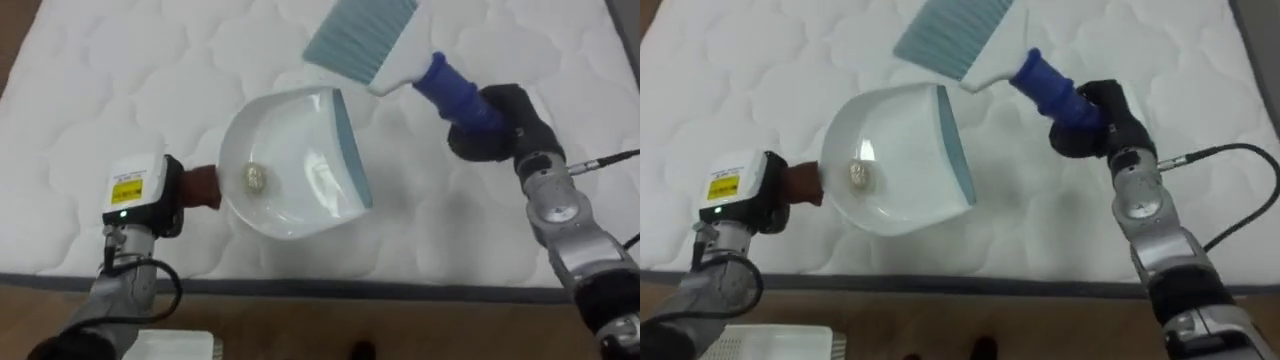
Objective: Clean bed
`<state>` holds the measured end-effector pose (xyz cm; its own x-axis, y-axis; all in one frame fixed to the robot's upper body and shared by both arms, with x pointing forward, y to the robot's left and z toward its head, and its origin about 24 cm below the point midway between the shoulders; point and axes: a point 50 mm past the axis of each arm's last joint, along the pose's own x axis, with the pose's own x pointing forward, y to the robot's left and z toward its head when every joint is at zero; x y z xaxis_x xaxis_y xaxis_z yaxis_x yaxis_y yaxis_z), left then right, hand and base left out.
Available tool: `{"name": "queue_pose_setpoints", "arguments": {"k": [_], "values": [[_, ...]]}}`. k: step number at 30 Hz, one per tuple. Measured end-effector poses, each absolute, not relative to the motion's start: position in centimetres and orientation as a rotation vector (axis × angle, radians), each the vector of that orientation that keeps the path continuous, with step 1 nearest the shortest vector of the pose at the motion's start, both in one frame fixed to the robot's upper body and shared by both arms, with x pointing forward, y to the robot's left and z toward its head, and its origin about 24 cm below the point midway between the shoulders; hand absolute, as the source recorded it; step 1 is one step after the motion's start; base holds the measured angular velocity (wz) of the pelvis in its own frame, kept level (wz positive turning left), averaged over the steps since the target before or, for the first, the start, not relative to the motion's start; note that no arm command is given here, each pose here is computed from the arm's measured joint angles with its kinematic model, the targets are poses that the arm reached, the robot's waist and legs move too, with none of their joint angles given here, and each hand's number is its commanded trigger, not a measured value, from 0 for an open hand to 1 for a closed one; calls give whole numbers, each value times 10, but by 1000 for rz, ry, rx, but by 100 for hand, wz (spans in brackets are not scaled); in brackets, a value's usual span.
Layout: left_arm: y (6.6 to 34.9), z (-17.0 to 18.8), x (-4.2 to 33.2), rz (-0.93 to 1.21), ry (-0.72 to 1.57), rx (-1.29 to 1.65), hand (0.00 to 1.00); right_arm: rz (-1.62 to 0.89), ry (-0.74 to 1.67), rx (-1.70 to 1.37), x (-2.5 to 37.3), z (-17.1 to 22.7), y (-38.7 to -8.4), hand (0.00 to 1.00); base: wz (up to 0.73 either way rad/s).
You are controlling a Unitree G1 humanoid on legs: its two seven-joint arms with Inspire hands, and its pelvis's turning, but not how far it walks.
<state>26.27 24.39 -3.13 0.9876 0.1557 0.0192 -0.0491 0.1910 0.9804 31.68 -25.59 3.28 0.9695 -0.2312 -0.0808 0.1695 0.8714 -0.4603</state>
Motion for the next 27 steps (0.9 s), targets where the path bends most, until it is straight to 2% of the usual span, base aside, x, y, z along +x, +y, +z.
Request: {"name": "queue_pose_setpoints", "arguments": {"k": [9, 16, 21, 27], "values": [[249, -28, 244, 205, 68, 1322, 100, -431, 167, -277, 292, 22, -289, 0, 0], [251, -19, 240, 254, 32, 1281, 100, -498, 163, -220, 277, 19, -296, 0, -7], [242, -20, 238, 252, 21, 1247, 100, -511, 216, -205, 262, 5, -300, 0, -13], [239, -24, 236, 245, 51, 1206, 100, -507, 220, -180, 259, 1, -296, 0, -4]]}}
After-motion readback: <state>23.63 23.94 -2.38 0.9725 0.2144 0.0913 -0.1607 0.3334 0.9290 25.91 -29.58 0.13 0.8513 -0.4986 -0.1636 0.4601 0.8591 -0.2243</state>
